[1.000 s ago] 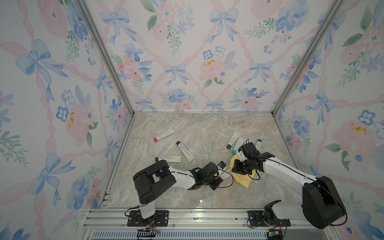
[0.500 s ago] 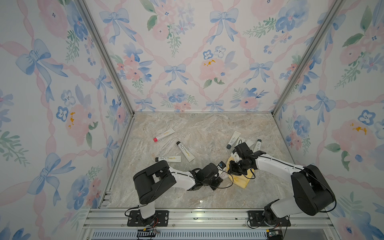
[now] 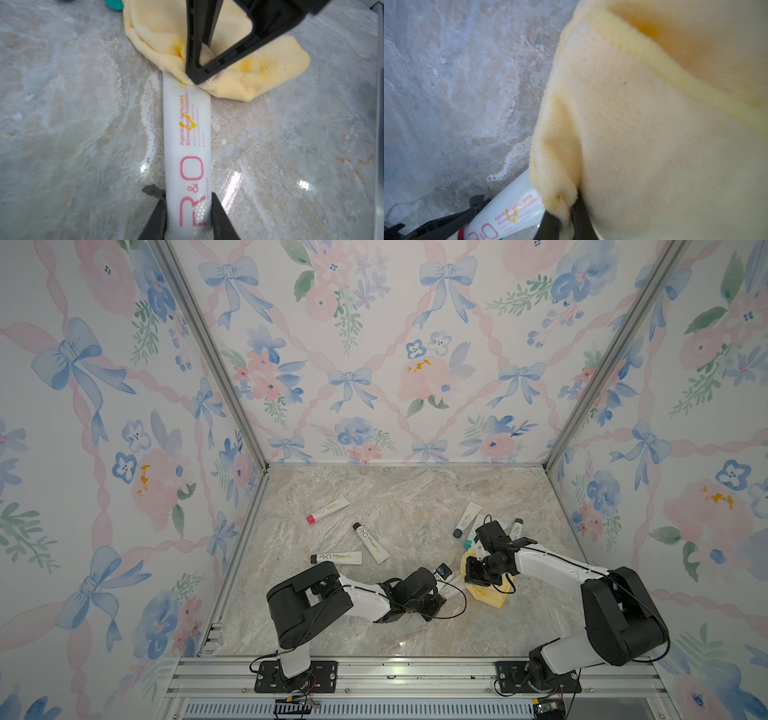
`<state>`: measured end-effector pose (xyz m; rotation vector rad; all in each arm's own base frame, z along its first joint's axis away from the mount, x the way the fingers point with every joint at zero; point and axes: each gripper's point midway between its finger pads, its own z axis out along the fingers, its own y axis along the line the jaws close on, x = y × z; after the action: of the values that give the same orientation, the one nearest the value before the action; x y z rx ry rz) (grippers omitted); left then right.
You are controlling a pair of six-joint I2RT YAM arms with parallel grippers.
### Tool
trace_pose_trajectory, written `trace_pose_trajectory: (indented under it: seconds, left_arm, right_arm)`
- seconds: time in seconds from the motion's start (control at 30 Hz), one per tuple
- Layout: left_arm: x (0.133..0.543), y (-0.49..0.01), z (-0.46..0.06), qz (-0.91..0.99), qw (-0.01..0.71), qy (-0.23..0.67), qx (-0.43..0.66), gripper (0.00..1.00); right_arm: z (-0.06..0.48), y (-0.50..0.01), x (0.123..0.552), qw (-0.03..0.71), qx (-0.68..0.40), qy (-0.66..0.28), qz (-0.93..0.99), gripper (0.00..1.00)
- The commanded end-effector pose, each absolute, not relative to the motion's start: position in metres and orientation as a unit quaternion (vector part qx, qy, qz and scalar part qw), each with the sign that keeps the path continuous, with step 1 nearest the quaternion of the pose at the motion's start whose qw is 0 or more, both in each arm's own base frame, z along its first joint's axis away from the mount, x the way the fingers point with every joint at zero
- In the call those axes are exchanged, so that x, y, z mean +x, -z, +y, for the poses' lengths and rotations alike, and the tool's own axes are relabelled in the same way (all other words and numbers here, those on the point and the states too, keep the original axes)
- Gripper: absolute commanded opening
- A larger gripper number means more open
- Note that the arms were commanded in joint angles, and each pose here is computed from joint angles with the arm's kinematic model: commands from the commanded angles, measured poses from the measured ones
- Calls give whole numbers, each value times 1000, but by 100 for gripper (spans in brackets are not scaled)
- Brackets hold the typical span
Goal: Wipe the surface of the toothpaste tube
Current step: Wipe the dirt from the toothpaste tube.
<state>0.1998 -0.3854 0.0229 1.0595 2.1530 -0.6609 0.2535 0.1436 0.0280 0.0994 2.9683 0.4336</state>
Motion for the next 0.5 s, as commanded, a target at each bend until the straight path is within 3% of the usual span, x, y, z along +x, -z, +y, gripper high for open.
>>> trace_pose_trajectory:
  seconds: [0.0,0.13,0.3,0.47]
  left_arm:
    - [169,21,-355,846,236,213,428,27]
    - [168,24,-355,846,234,212,430,28]
    - [167,23,-357,845,235,213,431,28]
    - [168,21,-354,845,239,210,429,28]
  right_arm:
    - [164,-25,237,42,8,-164,985,12]
    - [189,-34,222,29,-6,-210,977,13]
    - [181,-22,218,18,3,-203,979,13]
    - [140,-14,235,39,23,-115,992,13]
